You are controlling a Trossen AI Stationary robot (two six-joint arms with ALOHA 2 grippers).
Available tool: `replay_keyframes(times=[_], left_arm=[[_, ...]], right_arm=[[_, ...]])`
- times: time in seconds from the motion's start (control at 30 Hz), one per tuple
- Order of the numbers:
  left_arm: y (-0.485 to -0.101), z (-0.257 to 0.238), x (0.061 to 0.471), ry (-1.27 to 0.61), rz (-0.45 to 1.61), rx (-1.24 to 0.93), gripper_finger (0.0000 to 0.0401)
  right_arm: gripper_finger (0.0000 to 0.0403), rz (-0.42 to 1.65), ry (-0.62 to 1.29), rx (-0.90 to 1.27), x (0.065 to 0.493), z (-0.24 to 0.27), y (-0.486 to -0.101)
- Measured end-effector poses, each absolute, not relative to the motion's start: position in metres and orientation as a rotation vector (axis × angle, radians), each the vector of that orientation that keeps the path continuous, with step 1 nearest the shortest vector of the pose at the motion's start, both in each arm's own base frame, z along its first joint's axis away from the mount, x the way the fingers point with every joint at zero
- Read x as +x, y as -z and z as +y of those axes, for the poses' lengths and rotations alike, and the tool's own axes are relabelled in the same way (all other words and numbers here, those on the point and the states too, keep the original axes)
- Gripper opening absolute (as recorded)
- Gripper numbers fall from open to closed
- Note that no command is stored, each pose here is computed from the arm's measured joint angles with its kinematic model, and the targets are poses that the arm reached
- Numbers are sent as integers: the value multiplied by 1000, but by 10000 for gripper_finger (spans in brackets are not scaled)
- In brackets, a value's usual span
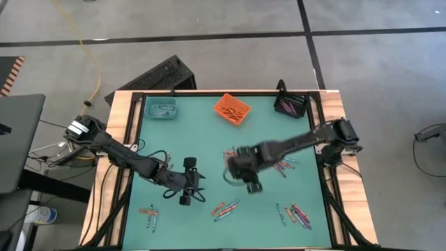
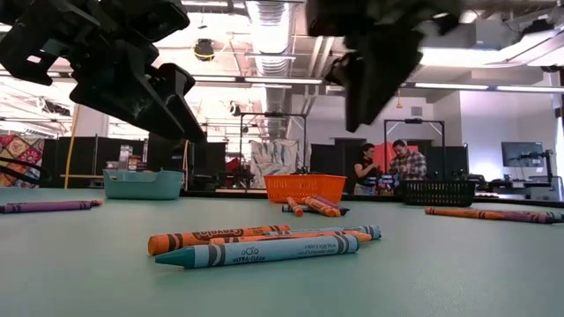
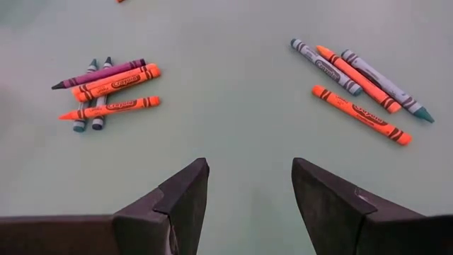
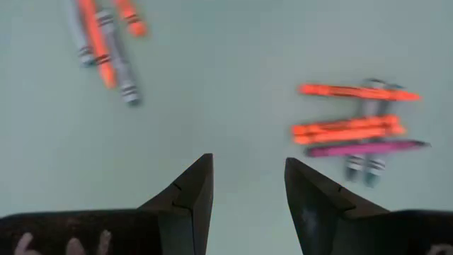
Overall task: Sort crayons
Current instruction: Put the blue crayon into the blue bin
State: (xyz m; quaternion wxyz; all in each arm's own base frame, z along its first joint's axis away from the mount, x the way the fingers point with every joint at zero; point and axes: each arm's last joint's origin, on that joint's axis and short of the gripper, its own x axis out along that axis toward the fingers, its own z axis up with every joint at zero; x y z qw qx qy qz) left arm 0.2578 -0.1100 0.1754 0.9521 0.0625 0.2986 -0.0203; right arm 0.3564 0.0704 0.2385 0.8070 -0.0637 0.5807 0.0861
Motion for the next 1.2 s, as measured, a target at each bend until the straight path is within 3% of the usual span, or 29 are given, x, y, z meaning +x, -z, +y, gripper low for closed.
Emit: replay_keyframes(times=[0.3,0.6,1.2], left_arm=[[-177,-110,259,33,591,127,194],[-180,-111,261,37,543,160,194],[-193,-88,278,40,414,244,194]], right_arm=[[166,1351,-93,-246,322,124,-210],[166,1428,48,-108,293,156,-194],[166,1389,316,195,232,231,-194]])
